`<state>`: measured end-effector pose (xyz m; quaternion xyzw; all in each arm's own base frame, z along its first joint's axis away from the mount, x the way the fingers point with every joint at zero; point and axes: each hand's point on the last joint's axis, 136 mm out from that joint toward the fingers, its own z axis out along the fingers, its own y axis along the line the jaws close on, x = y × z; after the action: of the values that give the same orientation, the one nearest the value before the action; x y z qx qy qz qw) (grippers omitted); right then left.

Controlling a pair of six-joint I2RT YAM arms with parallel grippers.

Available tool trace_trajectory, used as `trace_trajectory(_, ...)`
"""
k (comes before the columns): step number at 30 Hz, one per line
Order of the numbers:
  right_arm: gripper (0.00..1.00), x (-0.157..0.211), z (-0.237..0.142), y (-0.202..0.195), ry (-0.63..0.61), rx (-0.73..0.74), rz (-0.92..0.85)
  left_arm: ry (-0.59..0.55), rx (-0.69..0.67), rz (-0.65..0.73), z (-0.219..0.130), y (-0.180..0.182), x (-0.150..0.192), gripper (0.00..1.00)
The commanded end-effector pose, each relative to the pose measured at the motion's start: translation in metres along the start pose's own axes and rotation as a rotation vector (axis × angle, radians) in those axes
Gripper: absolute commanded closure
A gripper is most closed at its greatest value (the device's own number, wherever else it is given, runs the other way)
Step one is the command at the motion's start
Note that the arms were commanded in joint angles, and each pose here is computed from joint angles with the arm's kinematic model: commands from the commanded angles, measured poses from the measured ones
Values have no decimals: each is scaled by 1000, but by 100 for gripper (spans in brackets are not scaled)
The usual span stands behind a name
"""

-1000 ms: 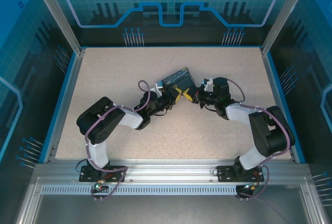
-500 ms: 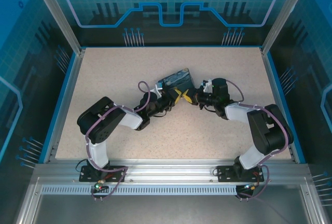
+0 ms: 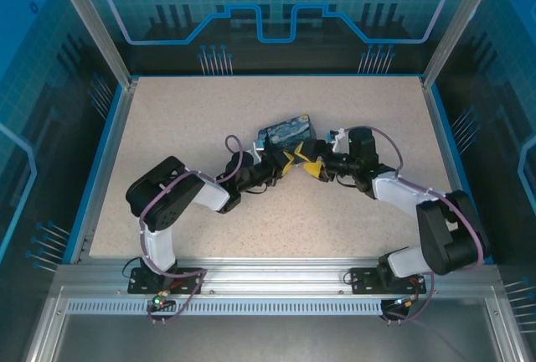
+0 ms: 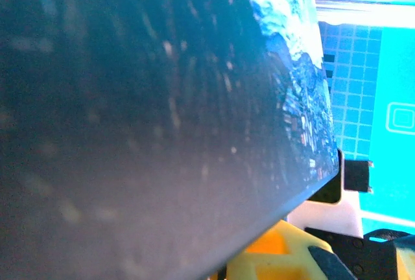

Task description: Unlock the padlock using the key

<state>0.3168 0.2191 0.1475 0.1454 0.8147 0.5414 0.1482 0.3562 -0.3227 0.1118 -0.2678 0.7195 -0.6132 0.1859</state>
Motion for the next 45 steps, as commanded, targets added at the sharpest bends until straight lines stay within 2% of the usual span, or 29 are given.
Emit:
trace_trajectory(1,18,16,-18,-29,39,110,-35,17,13,10,-2,-9,-2,100)
trace_trajectory(7,14,13,-37,-34,29,283,-266,30,-10,25,-2,-14,-4,100)
trace_trajectory(8,2,13,-38,-33,29,314,-312,32,-19,27,-2,-14,-4,100)
trace_trajectory(9,1,13,-38,-30,31,342,-371,41,-29,32,-2,-15,-3,100)
trace_trajectory(16,3,6,-39,-28,-17,606,-659,70,-78,62,1,-22,-2,100)
trace_trajectory(23,4,-15,-36,-18,-133,671,-815,85,-135,90,-2,-29,0,100)
trace_trajectory(28,21,-12,-16,-10,-55,602,-877,107,-161,87,-1,-31,1,100)
trace_trajectory(35,35,7,1,-5,30,487,-960,136,-192,103,-2,-38,1,100)
trace_trajectory(45,56,7,11,-20,50,577,-1003,165,-208,117,-1,-48,1,100)
